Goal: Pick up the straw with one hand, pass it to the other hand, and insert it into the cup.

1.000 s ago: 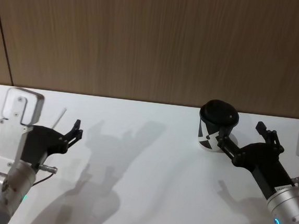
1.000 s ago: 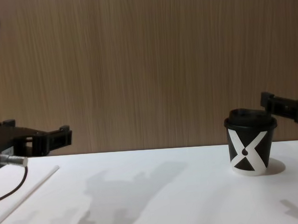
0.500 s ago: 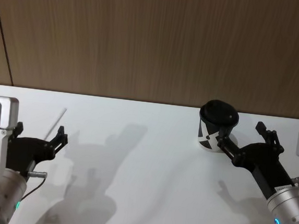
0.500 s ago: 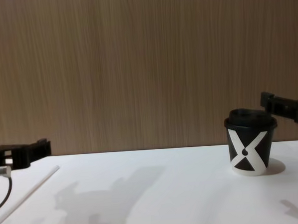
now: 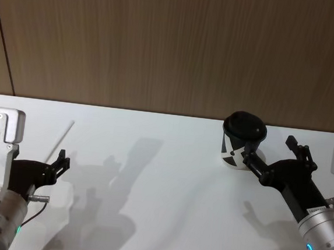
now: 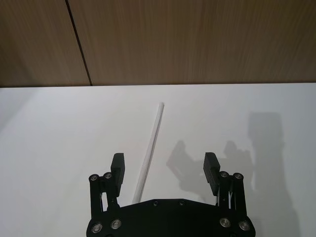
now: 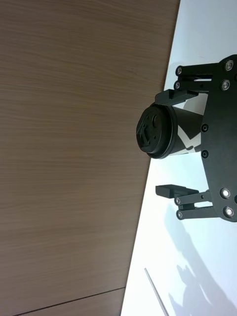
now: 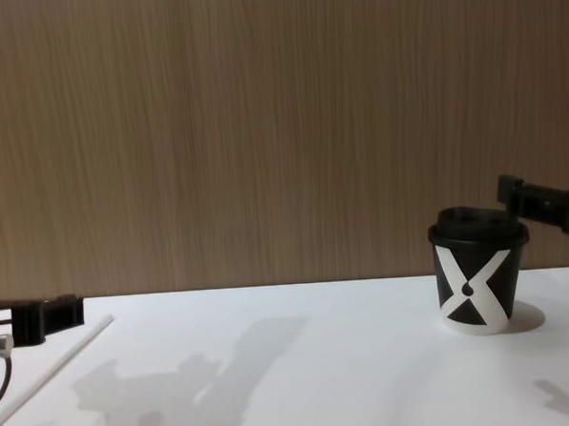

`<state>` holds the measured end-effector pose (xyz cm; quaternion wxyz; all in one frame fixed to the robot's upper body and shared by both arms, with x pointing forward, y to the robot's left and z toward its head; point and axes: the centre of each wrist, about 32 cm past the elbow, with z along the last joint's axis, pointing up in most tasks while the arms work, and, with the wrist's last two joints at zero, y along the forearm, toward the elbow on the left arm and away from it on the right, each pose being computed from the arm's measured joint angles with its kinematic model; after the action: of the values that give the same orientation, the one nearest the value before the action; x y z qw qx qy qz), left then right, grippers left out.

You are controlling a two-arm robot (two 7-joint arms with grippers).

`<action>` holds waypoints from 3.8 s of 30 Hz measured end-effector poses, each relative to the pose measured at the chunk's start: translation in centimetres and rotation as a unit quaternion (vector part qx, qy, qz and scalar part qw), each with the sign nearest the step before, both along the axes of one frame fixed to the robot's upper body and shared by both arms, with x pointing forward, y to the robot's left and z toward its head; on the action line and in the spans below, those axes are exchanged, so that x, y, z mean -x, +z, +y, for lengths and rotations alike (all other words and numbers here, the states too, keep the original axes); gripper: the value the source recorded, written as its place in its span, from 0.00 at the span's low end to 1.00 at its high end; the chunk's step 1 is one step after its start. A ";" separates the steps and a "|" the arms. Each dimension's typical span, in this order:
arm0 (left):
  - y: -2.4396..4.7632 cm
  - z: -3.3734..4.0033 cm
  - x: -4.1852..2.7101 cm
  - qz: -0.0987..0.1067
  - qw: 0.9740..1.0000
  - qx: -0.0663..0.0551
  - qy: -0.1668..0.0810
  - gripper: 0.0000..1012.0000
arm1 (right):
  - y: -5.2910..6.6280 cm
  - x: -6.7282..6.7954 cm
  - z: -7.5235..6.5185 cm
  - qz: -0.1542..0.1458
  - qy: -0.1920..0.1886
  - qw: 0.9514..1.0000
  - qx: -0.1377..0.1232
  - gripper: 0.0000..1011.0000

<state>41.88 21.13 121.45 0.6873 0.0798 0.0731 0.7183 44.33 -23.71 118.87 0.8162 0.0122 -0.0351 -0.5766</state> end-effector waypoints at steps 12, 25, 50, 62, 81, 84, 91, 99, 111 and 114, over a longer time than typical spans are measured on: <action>0.65 -0.31 -1.25 0.032 0.998 -0.054 -0.017 0.99 | 0.0 0.0 0.0 0.000 0.000 1.000 0.000 0.99; -0.04 -1.00 -1.80 0.044 0.998 -0.044 0.014 0.99 | 0.0 0.0 0.0 0.000 0.000 1.000 0.000 0.99; -1.45 -1.26 -1.85 0.071 0.996 -0.020 0.048 0.99 | 0.0 0.0 0.0 0.000 0.000 1.000 0.000 0.99; -1.49 -0.59 -2.97 0.074 0.995 -0.062 0.012 0.99 | 0.0 0.0 0.0 0.000 0.000 1.000 0.000 0.99; -2.02 0.04 -3.79 0.051 0.998 -0.017 0.023 0.99 | 0.0 0.0 0.0 0.000 0.000 1.000 0.000 0.99; -2.16 0.06 -3.88 0.047 0.999 -0.003 0.028 0.99 | 0.0 0.0 0.0 0.000 0.000 1.000 0.000 0.99; -2.46 -0.02 -4.06 0.047 0.998 0.022 0.038 0.99 | 0.0 0.0 0.0 0.000 0.000 1.000 0.000 0.99; -2.67 -0.11 -4.19 0.057 0.997 0.033 0.046 0.99 | 0.0 0.0 0.0 0.000 0.000 1.000 0.000 0.99; -2.65 -0.21 -4.42 0.076 0.996 0.024 0.048 0.99 | 0.0 0.0 0.0 0.000 0.000 1.000 0.000 0.99; -2.66 -0.23 -4.47 0.080 0.995 0.022 0.048 0.99 | 0.0 0.0 0.0 0.000 0.000 1.000 0.000 0.99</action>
<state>46.36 20.91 118.79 0.6459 0.1181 0.1471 0.7397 44.33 -23.71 118.87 0.8162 0.0122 -0.0351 -0.5766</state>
